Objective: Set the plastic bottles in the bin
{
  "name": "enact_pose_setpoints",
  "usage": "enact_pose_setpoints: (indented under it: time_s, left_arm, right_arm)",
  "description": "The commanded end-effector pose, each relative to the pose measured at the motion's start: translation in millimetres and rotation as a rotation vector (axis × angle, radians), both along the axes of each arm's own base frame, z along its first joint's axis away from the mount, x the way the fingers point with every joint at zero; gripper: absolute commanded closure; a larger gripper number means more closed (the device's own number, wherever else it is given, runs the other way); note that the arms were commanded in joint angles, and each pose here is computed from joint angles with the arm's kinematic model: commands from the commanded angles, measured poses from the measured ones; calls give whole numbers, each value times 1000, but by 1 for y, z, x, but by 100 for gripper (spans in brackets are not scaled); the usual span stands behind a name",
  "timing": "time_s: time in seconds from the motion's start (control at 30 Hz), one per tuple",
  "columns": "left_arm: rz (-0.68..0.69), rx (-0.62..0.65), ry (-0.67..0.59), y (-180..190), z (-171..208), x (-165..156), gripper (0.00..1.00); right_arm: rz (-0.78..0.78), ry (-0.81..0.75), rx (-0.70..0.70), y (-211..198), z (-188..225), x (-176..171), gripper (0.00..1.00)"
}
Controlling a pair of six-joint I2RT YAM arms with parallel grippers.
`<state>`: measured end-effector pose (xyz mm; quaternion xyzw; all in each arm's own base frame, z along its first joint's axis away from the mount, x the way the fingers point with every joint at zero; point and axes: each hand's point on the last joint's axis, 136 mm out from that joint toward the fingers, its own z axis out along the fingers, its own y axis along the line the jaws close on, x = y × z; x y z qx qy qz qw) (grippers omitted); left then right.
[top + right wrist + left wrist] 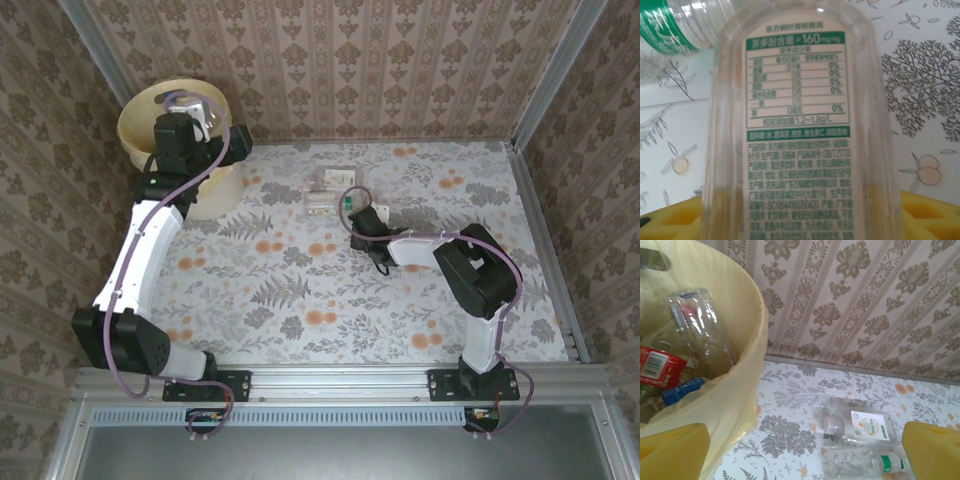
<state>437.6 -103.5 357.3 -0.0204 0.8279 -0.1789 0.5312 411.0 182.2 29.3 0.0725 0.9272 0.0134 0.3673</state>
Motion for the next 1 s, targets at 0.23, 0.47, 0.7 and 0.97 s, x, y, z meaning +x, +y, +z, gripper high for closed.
enact_pose_setpoints:
  time_s: [0.23, 0.47, 0.7, 0.97]
  left_arm:
    - [-182, -74, 44, -53, -4, -1, 0]
    - [-346, -271, 171, -112, -47, -13, 0]
    - [-516, -378, 273, -173, -89, -37, 0]
    - [-696, -399, 315, -240, -111, -74, 0]
  right_arm:
    - [148, -178, 104, -8, 59, -22, 48]
    - [302, -227, 167, 2, 89, -51, 52]
    - [440, -325, 295, 27, 124, -63, 53]
    - [510, -404, 417, 50, 146, -61, 54]
